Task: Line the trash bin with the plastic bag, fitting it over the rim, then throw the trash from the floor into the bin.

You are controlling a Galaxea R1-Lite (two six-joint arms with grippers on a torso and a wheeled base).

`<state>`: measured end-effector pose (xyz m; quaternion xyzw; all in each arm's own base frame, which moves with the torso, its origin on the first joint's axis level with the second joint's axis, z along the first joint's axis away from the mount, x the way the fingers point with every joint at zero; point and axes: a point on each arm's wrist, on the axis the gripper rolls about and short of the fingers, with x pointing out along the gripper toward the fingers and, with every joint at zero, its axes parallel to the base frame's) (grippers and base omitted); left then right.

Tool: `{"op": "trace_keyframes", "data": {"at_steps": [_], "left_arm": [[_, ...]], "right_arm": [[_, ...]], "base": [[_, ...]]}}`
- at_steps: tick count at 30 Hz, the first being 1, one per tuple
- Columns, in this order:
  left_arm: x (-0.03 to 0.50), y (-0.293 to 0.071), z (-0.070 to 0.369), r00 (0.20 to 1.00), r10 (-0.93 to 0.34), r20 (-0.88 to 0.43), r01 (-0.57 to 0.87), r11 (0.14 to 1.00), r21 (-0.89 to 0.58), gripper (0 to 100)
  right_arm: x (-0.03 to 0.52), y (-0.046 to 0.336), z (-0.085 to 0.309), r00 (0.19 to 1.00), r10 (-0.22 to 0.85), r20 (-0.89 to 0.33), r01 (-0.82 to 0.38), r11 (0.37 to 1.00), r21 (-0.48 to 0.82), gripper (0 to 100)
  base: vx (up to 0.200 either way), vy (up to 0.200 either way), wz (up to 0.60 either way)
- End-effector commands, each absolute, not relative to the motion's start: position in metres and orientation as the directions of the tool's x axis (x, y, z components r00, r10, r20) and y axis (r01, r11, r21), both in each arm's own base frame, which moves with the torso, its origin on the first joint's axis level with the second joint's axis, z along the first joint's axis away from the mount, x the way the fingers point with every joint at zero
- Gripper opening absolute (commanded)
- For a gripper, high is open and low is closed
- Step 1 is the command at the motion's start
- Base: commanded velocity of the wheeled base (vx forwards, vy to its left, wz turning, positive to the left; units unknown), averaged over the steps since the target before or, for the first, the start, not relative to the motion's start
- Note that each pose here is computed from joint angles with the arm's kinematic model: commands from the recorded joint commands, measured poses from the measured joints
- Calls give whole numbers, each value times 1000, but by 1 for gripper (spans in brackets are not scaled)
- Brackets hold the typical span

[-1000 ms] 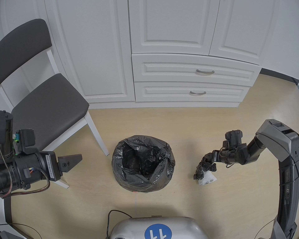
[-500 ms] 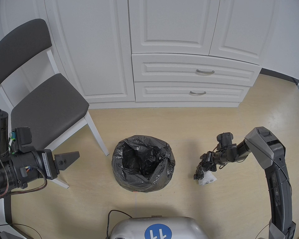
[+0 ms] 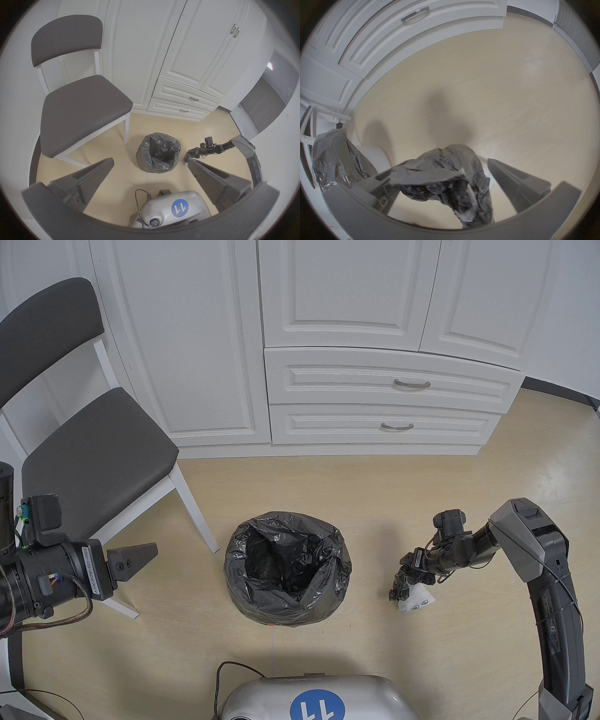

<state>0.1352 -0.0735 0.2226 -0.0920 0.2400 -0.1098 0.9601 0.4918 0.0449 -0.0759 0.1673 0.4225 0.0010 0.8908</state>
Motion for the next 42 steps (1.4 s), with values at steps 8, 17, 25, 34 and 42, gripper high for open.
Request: {"op": "trace_keyframes", "data": {"at_steps": [8,17,25,34,42], "left_arm": [[134,-73,223,864,-252,-436,164,960,-229,100],[132,-72,224,866,-257,-429,175,959,-223,100],[127,-68,229,879,-257,-402,180,959,-220,100],[123,-60,232,897,-229,-379,173,969,-177,100],[110,-53,242,917,-240,-317,185,963,-194,100]], "right_arm": [[493,45,-75,634,148,-759,139,944,300,0],[491,46,-76,646,120,-754,148,949,278,0],[466,30,-59,668,42,-743,87,987,133,0],[428,46,-10,668,73,-741,-47,997,57,0],[373,54,55,706,106,-701,-188,981,-42,0]], "base": [[0,0,0],[0,0,0],[0,0,0],[0,0,0],[0,0,0]]}}
